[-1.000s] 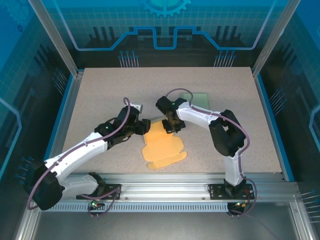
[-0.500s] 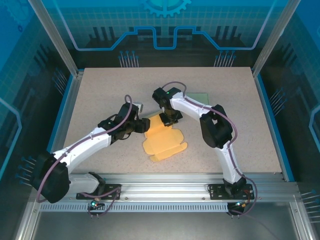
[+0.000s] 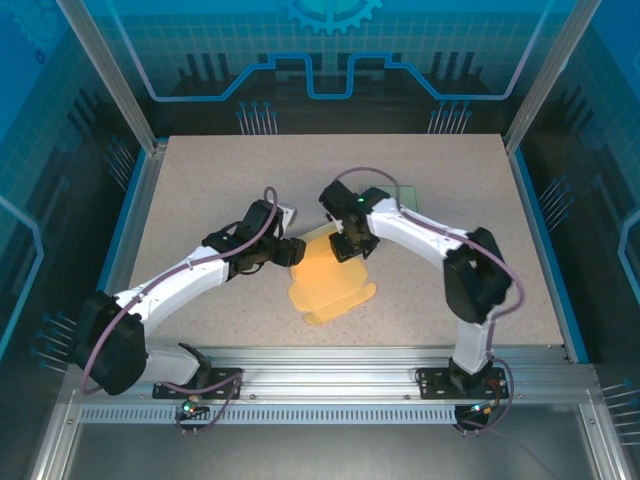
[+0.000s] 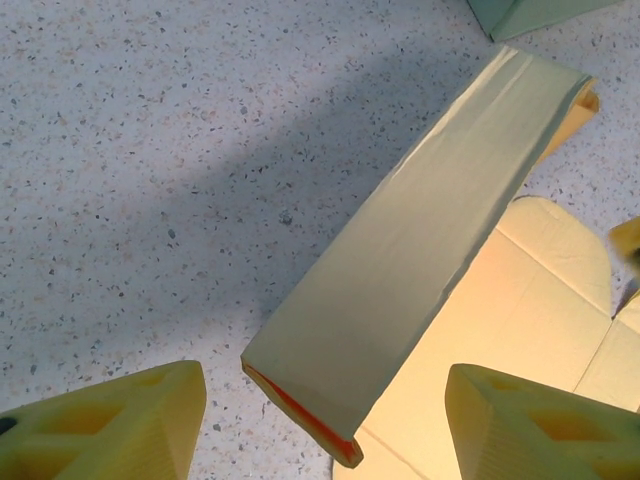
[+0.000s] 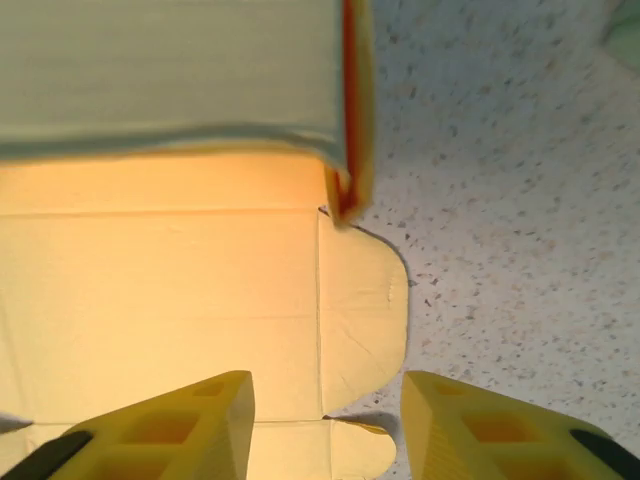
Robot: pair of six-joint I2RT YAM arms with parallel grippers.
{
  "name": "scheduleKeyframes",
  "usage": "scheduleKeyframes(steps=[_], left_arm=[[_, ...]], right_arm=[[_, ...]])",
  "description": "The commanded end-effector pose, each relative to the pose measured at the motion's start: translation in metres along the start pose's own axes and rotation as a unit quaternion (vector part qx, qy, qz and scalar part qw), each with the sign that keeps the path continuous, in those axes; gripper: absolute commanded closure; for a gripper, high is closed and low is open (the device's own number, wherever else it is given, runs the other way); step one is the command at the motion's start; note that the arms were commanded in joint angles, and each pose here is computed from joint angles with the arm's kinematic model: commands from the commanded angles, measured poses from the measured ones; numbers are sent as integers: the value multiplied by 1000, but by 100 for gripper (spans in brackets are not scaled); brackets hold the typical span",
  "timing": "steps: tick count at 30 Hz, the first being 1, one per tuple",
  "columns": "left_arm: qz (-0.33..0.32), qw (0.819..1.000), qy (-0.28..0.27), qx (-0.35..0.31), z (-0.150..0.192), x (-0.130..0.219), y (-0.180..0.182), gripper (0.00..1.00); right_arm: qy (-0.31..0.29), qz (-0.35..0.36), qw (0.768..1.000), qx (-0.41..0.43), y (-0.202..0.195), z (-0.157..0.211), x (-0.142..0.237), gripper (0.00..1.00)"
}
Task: Fold the paper box
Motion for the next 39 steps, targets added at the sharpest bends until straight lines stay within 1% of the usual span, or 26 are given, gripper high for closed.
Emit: scheduleKeyframes(steps=[1, 4, 6, 7, 9, 10, 13, 17, 20, 22, 23, 27, 30, 32, 35, 37, 38, 39], left_arm=[[15, 999, 14, -36, 3, 1, -3, 34], [18, 998, 12, -65, 8, 0, -6, 31], [11, 996, 10, -86, 12, -1, -5, 29], [10, 995, 6, -97, 13, -2, -5, 29], [4, 993, -1, -116, 15, -6, -5, 29], [-2, 993, -3, -119, 17, -8, -4, 29], [-10, 992, -6, -124, 17, -16, -2, 29], [-20, 992, 6, -125, 17, -27, 0, 32], [-28, 992, 16, -125, 16, -34, 1, 35], [-29, 991, 18, -126, 14, -37, 1, 38], [-28, 991, 21, -126, 13, -38, 1, 41], [-27, 991, 33, -127, 10, -44, 0, 47], [-26, 991, 43, -123, 9, -49, 3, 51], [-21, 992, 48, -117, 7, -51, 4, 52], [-6, 993, 54, -105, 4, -52, 6, 51], [4, 994, 51, -96, 0, -52, 6, 46], [9, 995, 47, -91, -2, -50, 6, 44], [15, 995, 42, -86, -5, -48, 6, 40]], right_arm=[[-91, -19, 996, -6, 1, -12, 6, 56], [-144, -47, 988, 2, 3, -9, 2, 55], [-184, -63, 981, 5, 2, -8, -1, 42], [-198, -65, 978, 4, 1, -7, -3, 39], [-223, -70, 972, -2, -2, -6, -9, 38], [-232, -71, 970, -4, -4, -5, -13, 36], [-248, -76, 966, -5, -4, -6, -26, 36], [-251, -75, 965, -9, -2, -11, -44, 41], [-261, -69, 963, -12, -2, -15, -48, 44], [-269, -68, 961, -13, -3, -19, -47, 46], [-271, -67, 960, -15, -3, -21, -47, 48], [-268, -63, 961, -13, -4, -29, -53, 64], [-262, -58, 963, -11, -4, -35, -59, 64], [-260, -53, 964, -11, -5, -39, -61, 66], [-250, -39, 967, -11, -7, -41, -62, 73], [-237, -20, 971, -12, -11, -42, -60, 82], [-231, -12, 973, -12, -12, -42, -59, 83], [-219, 2, 976, -13, -15, -41, -58, 87]])
Point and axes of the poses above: each hand's point on the last joint's axis, 136 mm out from that joint toward the fingers, its own x axis back along the fingers, its own y axis along the line the jaws close on, z = x × y, the point moved 5 cm from there along x, back along the fingers, and after that the axes turned 5 degrees about -x, right-handed, at the moved point
